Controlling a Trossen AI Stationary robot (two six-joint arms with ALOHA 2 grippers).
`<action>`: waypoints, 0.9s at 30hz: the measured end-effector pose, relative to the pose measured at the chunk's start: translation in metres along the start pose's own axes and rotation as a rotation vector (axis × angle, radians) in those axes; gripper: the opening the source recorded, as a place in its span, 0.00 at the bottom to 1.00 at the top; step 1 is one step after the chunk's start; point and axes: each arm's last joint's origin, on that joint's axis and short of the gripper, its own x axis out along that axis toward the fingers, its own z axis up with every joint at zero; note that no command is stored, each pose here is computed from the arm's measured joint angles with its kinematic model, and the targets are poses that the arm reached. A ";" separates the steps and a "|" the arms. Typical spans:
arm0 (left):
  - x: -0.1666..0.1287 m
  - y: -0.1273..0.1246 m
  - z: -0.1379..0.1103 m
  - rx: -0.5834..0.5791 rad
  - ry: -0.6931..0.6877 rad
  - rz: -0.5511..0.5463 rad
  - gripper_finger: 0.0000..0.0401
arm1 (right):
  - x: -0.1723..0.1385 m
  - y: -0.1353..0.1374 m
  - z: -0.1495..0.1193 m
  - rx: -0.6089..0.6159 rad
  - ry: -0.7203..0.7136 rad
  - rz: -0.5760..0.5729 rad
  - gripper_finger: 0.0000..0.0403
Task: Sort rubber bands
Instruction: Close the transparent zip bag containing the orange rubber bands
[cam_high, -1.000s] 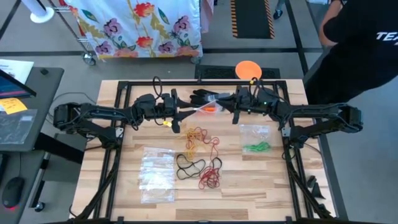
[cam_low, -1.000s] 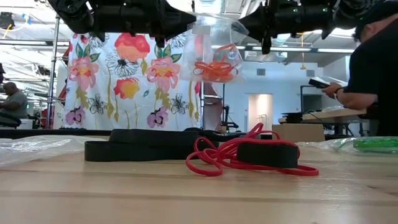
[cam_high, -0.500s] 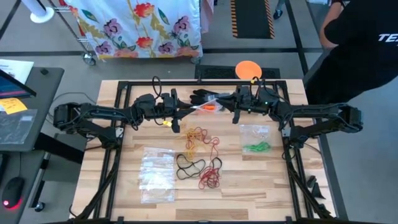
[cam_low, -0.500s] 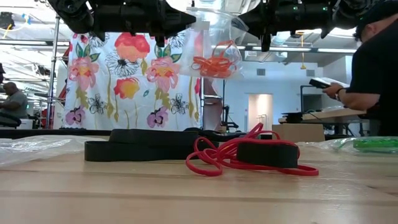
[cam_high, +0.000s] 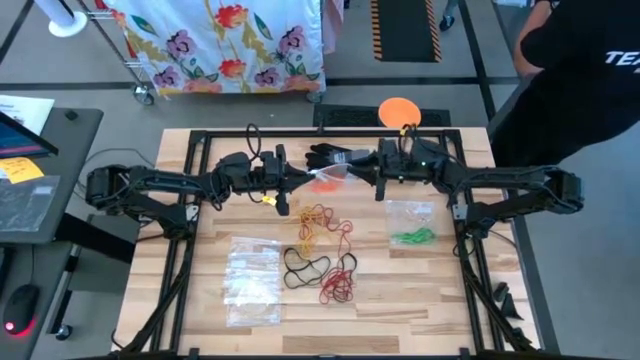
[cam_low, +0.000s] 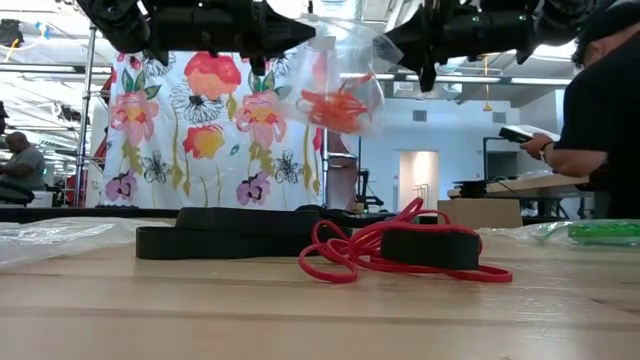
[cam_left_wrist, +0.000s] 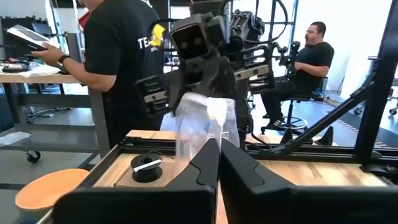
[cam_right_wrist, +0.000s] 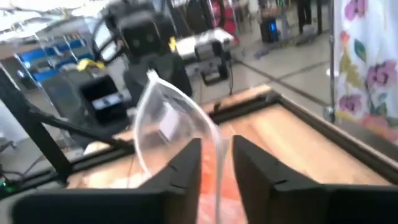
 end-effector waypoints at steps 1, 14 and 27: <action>0.000 0.000 0.000 -0.013 0.004 0.000 0.00 | 0.000 -0.001 0.001 -0.002 0.013 -0.006 0.30; -0.006 0.013 -0.022 -0.286 0.238 0.040 0.00 | 0.007 0.009 0.026 -0.248 0.128 -0.004 0.62; -0.005 0.009 -0.021 -0.315 0.236 -0.068 0.00 | 0.054 0.015 -0.001 -0.318 0.038 0.082 0.58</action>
